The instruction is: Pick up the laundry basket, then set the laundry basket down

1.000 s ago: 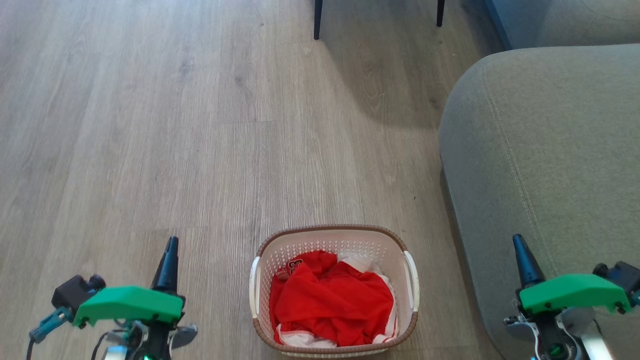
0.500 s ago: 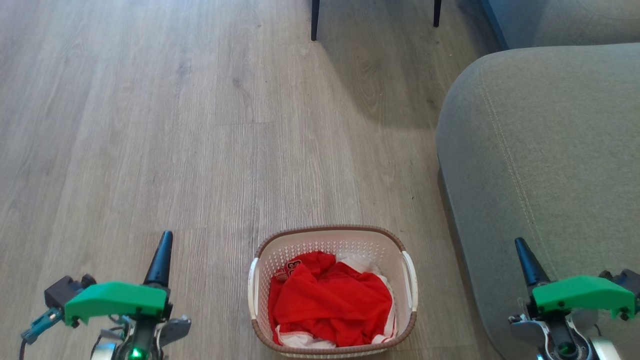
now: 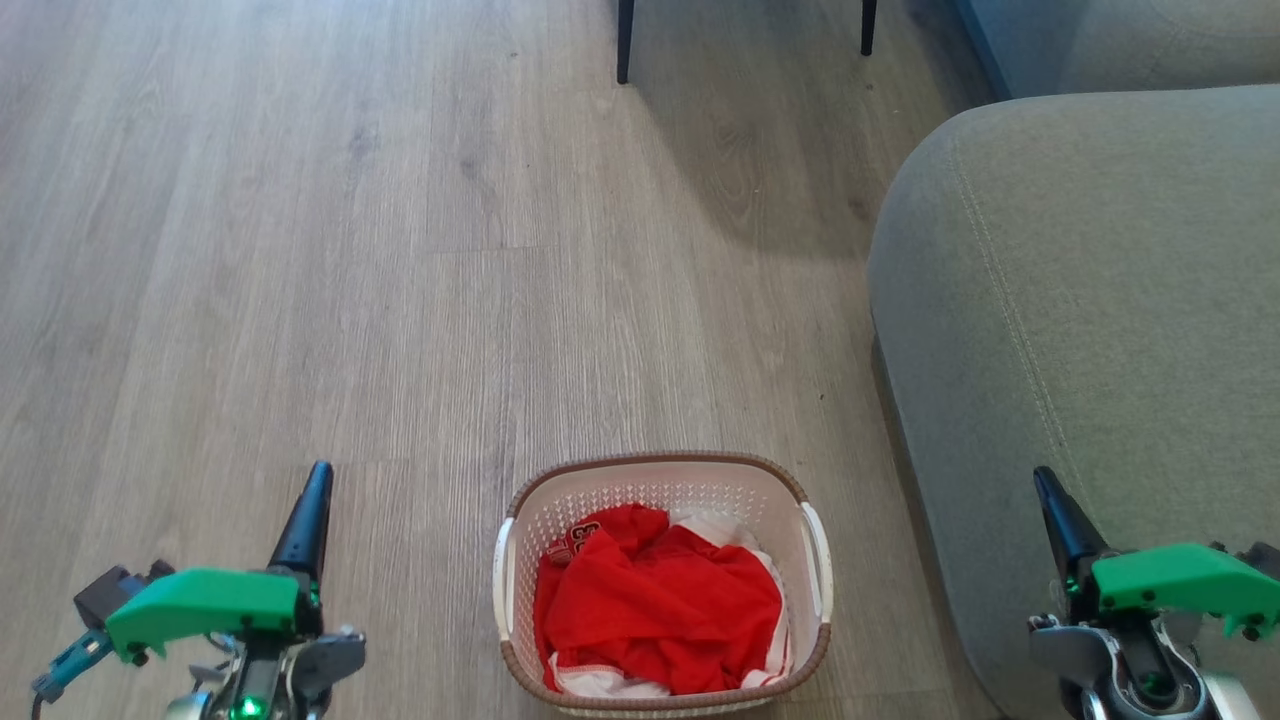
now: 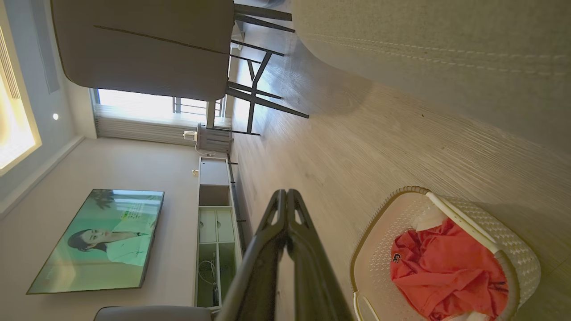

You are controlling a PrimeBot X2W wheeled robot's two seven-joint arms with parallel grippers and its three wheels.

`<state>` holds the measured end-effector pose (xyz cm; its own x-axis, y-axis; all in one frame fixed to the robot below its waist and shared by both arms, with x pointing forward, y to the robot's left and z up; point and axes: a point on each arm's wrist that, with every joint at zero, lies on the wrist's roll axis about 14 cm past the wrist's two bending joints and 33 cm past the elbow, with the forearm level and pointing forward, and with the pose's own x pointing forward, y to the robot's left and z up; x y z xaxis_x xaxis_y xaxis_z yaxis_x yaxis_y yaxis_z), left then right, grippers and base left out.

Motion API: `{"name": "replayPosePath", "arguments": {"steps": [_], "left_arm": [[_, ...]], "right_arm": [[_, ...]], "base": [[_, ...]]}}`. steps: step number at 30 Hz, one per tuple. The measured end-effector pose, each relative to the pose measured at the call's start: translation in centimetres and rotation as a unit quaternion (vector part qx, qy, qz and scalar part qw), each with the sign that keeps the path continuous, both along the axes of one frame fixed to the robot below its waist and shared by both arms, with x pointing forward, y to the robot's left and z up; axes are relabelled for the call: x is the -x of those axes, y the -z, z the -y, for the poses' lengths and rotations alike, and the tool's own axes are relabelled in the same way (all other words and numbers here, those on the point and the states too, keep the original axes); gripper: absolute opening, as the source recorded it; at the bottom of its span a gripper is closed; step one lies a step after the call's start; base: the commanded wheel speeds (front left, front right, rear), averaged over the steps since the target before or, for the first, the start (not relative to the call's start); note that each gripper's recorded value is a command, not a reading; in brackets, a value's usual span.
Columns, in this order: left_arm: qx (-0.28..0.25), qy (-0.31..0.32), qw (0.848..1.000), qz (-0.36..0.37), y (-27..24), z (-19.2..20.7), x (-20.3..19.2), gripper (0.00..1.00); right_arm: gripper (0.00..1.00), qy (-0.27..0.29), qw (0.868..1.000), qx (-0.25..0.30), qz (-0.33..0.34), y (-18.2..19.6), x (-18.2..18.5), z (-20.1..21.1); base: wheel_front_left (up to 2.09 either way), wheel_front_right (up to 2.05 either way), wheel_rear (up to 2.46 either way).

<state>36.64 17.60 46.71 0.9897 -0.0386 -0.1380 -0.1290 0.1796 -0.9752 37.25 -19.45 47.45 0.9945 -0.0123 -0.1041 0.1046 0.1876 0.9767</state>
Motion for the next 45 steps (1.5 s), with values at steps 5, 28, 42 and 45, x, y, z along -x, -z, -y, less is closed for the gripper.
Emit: {"name": "replayPosePath", "arguments": {"steps": [5,28,42,45], "left_arm": [[0.022,-0.007,1.000,0.001,0.0,-0.4,-0.1,0.00],[0.094,-0.019,0.995,0.014,-0.6,-1.2,-0.5,0.00],[0.095,-0.017,0.995,0.014,-0.6,-1.1,-0.5,0.00],[0.095,-0.017,0.995,0.014,-0.7,-1.1,-0.5,0.00]], "right_arm": [[0.00,0.004,1.000,-0.022,-0.001,0.1,0.1,0.2],[0.00,0.017,0.995,-0.100,0.011,-0.5,-0.2,1.0],[0.00,0.016,0.995,-0.101,0.011,-0.5,-0.2,1.1],[0.00,0.017,0.995,-0.101,0.011,-0.5,-0.2,1.1]], "base": [[0.00,0.00,0.00],[0.00,0.00,0.00],[0.00,0.00,0.00],[0.00,0.00,0.00]]}}
